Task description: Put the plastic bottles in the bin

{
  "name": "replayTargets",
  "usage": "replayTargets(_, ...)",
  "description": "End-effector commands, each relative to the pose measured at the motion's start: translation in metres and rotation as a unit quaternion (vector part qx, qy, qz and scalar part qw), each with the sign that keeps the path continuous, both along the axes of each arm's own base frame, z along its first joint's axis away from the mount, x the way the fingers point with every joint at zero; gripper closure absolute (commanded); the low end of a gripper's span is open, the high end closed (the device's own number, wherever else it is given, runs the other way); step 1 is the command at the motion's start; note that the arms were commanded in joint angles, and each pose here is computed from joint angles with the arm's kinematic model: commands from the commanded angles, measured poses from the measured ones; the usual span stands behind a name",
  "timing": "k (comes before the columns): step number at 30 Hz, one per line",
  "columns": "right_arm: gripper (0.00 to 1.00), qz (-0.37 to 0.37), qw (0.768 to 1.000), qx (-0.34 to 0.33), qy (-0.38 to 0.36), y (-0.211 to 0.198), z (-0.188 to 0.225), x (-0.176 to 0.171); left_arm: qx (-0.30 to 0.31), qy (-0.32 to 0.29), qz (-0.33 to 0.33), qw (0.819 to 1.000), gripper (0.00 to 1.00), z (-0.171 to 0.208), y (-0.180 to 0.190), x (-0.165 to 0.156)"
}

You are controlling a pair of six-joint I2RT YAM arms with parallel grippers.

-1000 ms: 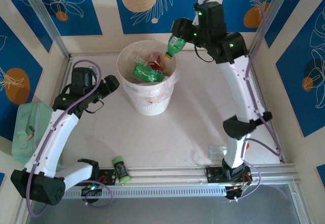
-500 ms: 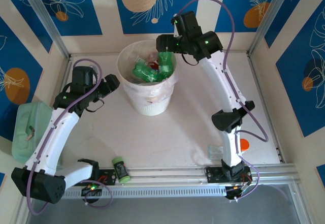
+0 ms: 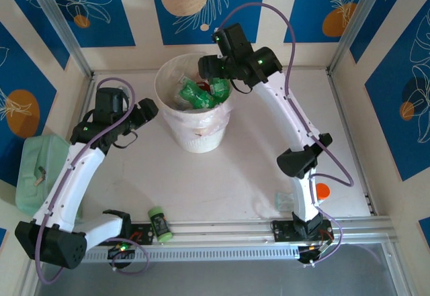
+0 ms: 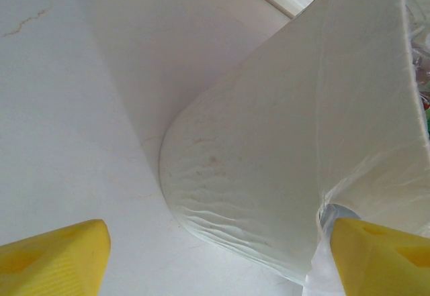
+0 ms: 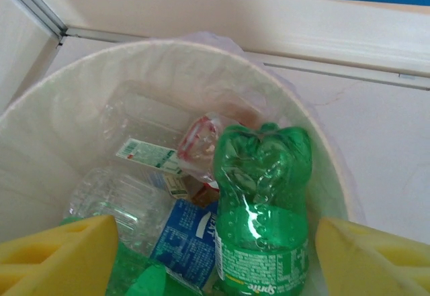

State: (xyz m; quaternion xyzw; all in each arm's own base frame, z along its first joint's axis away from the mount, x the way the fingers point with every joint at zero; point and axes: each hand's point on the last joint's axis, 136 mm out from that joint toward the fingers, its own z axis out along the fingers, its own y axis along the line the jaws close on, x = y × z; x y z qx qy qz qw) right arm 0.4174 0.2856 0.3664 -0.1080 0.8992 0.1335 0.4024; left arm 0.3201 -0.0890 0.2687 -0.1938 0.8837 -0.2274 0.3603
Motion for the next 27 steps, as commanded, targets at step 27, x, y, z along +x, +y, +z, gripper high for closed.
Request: replayTargets(27,0.03,-0.338,0.938,-0.070,-0.014,-0.273,-0.159,-0.105,0.392,-0.157,0.076,0.903,0.00,-0.074,0.091,0.048)
